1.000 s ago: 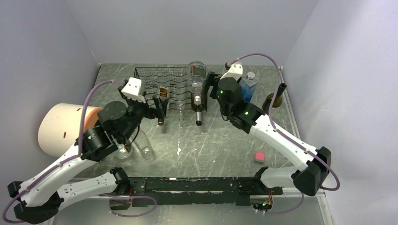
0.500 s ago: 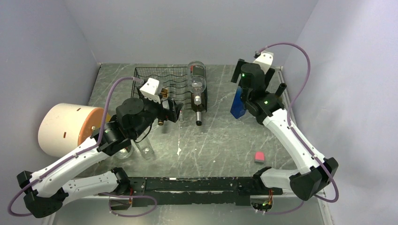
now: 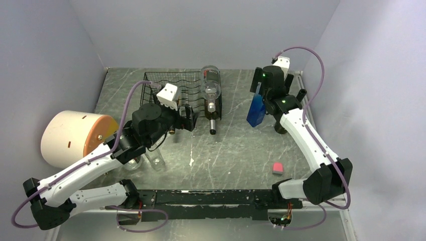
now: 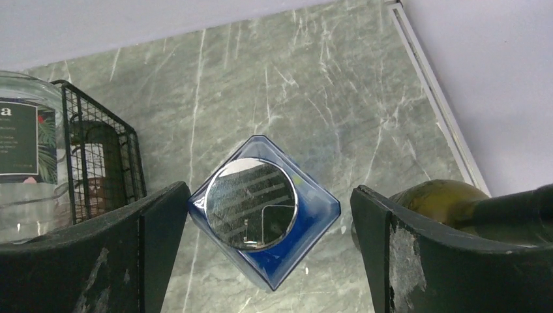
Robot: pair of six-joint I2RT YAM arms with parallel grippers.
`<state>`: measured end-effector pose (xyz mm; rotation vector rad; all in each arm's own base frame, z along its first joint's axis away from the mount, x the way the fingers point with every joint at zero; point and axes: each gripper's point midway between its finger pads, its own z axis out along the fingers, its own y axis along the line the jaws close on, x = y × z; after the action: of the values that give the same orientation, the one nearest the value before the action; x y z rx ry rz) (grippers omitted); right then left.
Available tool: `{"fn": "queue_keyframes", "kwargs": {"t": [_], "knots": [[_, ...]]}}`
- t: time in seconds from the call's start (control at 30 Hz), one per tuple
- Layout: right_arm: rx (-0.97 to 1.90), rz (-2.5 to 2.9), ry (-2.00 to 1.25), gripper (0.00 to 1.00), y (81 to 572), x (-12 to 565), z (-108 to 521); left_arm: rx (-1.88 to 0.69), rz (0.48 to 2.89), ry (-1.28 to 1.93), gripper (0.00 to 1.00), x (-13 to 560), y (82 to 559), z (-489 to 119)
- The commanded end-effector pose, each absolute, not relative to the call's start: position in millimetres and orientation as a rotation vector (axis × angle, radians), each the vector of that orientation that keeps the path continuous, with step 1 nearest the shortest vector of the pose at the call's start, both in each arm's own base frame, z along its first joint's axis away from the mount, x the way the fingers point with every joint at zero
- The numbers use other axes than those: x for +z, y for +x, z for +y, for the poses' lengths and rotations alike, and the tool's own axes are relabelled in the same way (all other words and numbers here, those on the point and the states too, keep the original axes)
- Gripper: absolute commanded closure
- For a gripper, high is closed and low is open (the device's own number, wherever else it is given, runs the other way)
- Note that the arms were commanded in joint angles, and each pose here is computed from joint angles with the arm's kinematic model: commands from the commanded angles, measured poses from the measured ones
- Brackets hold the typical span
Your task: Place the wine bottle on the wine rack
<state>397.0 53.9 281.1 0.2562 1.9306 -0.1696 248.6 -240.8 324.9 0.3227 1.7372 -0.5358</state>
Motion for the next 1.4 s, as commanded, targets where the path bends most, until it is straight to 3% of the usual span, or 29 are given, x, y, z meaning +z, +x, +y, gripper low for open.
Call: {"fn": "queue_keyframes", "kwargs": {"t": [0.0, 0.2, 0.43, 0.73, 0.8, 0.93, 0.97, 1.2, 1.37], "knots": [[-0.174, 1.97, 0.256, 0.02, 401, 269, 46, -0.574, 1.694, 0.313, 0.0, 345, 250, -246], [-0.144, 2.001, 0.233, 0.07, 400, 258, 51, -0.573, 1.67, 0.33, 0.0, 351, 252, -250], [-0.085, 2.027, 0.16, 0.24, 391, 251, 61, -0.569, 1.687, 0.352, 0.01, 344, 257, -259], [-0.058, 2.037, 0.103, 0.11, 387, 247, 66, -0.588, 1.694, 0.374, 0.0, 339, 263, -275], [-0.05, 2.046, 0.096, 0.18, 388, 245, 68, -0.593, 1.695, 0.386, 0.0, 337, 264, -278], [-0.045, 2.023, 0.098, 0.48, 389, 256, 68, -0.616, 1.694, 0.399, 0.0, 331, 265, -287], [-0.04, 2.007, 0.098, 0.51, 389, 261, 68, -0.624, 1.692, 0.4, 0.0, 329, 265, -289], [-0.005, 1.921, 0.062, 0.54, 378, 293, 68, -0.654, 1.657, 0.439, 0.01, 318, 270, -306], [-0.007, 1.974, 0.023, 0.5, 371, 279, 69, -0.639, 1.68, 0.467, 0.02, 306, 276, -315]]}}
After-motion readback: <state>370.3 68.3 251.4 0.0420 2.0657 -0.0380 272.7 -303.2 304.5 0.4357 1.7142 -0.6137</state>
